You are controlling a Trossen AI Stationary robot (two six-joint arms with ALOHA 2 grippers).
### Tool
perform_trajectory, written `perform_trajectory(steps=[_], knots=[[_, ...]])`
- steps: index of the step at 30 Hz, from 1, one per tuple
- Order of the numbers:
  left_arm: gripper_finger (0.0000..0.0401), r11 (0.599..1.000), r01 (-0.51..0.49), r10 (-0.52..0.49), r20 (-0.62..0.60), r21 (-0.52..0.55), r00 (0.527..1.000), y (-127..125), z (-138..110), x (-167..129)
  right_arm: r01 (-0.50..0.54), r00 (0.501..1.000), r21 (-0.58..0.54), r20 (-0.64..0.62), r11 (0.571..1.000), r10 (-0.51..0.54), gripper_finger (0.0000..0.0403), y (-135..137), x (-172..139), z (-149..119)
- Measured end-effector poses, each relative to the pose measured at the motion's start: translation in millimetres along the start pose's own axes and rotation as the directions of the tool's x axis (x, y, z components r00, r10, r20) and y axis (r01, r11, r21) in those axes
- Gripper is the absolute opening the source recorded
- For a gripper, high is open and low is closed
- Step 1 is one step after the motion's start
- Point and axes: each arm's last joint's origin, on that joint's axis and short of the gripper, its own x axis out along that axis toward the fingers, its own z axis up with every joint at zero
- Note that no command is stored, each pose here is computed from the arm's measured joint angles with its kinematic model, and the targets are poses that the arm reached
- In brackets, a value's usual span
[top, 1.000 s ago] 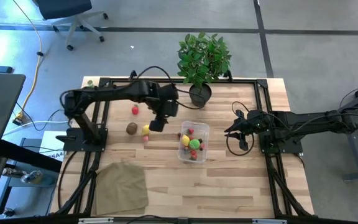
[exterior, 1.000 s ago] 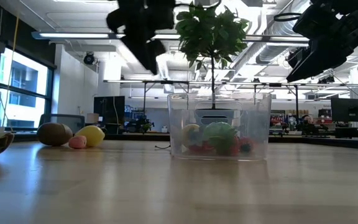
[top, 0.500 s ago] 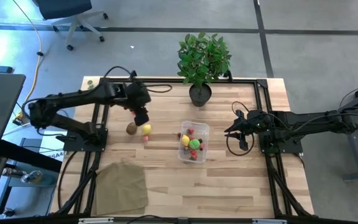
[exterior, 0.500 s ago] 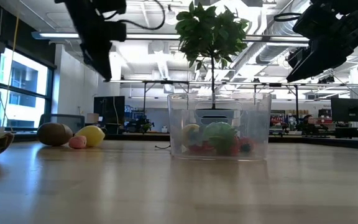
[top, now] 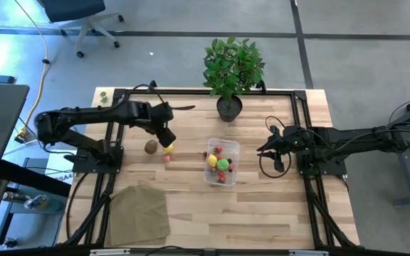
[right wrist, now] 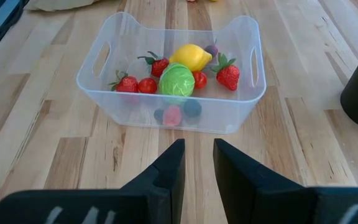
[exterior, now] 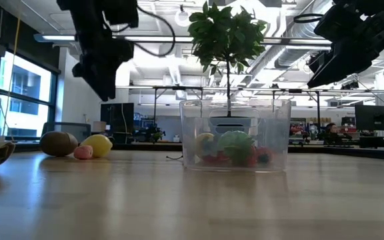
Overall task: Pick and placing Produce into tupperware
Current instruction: Put the lemon into the transparent container
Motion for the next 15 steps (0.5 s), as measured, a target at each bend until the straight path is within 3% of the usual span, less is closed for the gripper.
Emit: perform_trajectory(steps=[9,15], knots=[[0.0168,0.992,0.005,-0.025,-0.156,-0.129,0.987,-9,4,34,0.000,1.000,0.000,0.000,1.000,0.000,0.0073,0,0,0],[0.0168,0.991,0.017,-0.047,-0.228,-0.131,0.972,-13,4,49,0.000,1.000,0.000,0.000,1.000,0.000,0.0073,0,0,0]])
